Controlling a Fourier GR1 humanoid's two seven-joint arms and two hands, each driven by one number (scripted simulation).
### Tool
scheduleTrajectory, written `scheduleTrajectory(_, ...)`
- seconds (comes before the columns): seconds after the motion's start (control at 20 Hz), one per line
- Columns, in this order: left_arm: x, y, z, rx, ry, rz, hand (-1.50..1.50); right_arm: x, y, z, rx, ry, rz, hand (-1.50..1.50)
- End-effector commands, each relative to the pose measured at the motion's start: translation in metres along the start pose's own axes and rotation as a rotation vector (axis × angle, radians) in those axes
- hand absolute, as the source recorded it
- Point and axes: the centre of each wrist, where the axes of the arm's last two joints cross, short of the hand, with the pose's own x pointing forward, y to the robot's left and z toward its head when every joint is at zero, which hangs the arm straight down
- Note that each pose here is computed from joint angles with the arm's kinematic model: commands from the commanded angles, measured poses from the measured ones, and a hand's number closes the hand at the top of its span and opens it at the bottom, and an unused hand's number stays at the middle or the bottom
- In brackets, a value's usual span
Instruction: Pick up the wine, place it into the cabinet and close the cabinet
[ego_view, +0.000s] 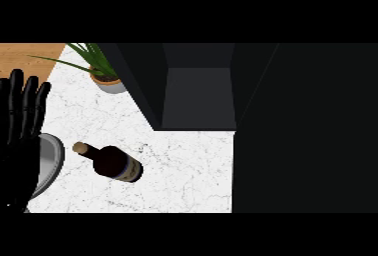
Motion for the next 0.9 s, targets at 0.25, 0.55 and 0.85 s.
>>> scheduleTrajectory(0.25, 0.019, -0.037, 0.020, -0.069, -0.044, 0.022, -1.50, 0.024, -0.003, 0.039, 0.015, 0.053, 0.040, -1.50)
scheduleTrajectory(0.55, 0.033, -0.088, 0.018, -0.067, 0.164, 0.375, -1.50, 0.039, 0.022, 0.037, 0.242, 0.117, -0.155, -1.50)
scheduleTrajectory(0.85, 0.073, -0.098, 0.041, -0.072, 0.163, 0.394, -1.50, 0.087, 0.024, 0.039, 0.244, 0.126, -0.158, -1.50)
